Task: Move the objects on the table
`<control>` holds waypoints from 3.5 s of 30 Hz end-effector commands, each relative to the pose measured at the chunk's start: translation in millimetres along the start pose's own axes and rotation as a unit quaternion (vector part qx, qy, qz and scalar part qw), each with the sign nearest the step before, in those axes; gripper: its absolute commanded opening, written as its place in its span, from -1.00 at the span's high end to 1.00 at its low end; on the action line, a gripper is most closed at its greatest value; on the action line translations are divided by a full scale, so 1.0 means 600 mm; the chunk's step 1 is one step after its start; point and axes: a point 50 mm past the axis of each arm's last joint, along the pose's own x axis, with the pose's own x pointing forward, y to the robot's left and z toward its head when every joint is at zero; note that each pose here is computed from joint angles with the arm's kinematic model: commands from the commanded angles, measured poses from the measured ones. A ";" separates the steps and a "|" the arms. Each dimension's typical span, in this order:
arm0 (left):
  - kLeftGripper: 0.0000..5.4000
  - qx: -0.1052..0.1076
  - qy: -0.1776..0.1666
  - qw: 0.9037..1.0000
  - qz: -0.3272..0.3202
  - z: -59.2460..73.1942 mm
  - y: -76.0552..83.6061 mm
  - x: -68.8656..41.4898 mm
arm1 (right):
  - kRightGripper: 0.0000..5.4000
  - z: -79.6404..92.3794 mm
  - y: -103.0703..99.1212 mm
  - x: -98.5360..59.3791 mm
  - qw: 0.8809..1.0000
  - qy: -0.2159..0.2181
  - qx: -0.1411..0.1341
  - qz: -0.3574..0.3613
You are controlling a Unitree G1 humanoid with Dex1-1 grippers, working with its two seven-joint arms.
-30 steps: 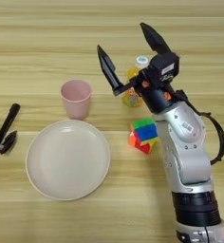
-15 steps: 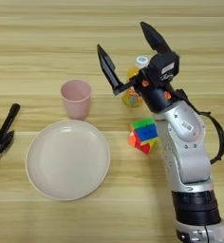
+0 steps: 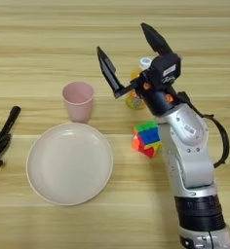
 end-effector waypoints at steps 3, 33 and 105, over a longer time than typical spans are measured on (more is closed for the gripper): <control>0.60 0.014 0.002 1.000 -0.004 0.001 -0.001 -0.003 | -1.00 0.007 0.002 0.003 1.000 -0.007 -0.004 0.002; 0.72 0.032 -0.131 0.985 -0.106 0.095 -0.069 -0.034 | -1.00 0.006 0.004 0.004 1.000 -0.007 -0.001 0.004; -0.32 0.103 -0.117 0.964 -0.217 0.059 -0.097 -0.034 | -1.00 -0.003 0.006 0.008 1.000 -0.005 -0.008 0.003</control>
